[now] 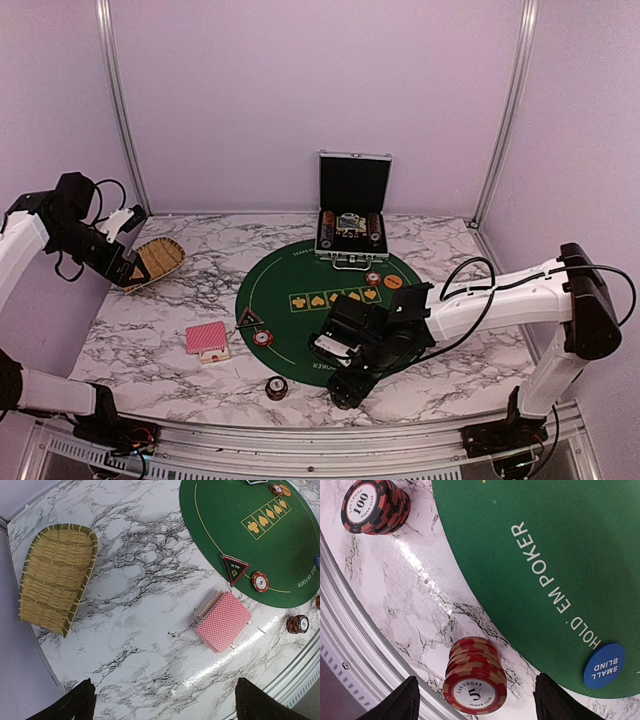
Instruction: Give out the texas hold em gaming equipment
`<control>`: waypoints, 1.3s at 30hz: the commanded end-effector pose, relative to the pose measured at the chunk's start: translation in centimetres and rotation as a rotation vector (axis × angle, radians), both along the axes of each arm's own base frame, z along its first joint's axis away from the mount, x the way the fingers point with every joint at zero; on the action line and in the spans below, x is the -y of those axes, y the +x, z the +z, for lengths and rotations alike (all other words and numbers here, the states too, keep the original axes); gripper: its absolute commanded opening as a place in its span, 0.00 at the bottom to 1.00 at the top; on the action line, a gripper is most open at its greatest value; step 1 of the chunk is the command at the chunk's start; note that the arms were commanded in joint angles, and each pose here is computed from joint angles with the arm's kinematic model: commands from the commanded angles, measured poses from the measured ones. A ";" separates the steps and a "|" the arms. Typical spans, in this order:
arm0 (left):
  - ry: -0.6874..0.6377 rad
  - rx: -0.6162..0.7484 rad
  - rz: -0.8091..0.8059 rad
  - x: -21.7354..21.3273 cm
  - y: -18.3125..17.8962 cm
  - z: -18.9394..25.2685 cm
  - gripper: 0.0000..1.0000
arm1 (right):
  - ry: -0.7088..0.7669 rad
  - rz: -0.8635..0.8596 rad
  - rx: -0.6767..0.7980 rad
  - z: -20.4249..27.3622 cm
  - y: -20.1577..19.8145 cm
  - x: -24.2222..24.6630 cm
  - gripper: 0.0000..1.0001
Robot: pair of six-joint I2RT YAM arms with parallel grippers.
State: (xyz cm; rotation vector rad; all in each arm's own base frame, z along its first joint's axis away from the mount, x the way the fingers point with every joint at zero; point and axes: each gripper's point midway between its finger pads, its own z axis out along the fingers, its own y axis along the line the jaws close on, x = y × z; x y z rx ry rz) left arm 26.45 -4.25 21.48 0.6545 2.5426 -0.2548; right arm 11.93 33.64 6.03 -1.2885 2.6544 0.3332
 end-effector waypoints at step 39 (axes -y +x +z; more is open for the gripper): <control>-0.022 0.074 0.001 0.3 0.8 2.6 0.99 | 0.039 -0.008 -0.016 -0.3 -0.6 -0.3 0.19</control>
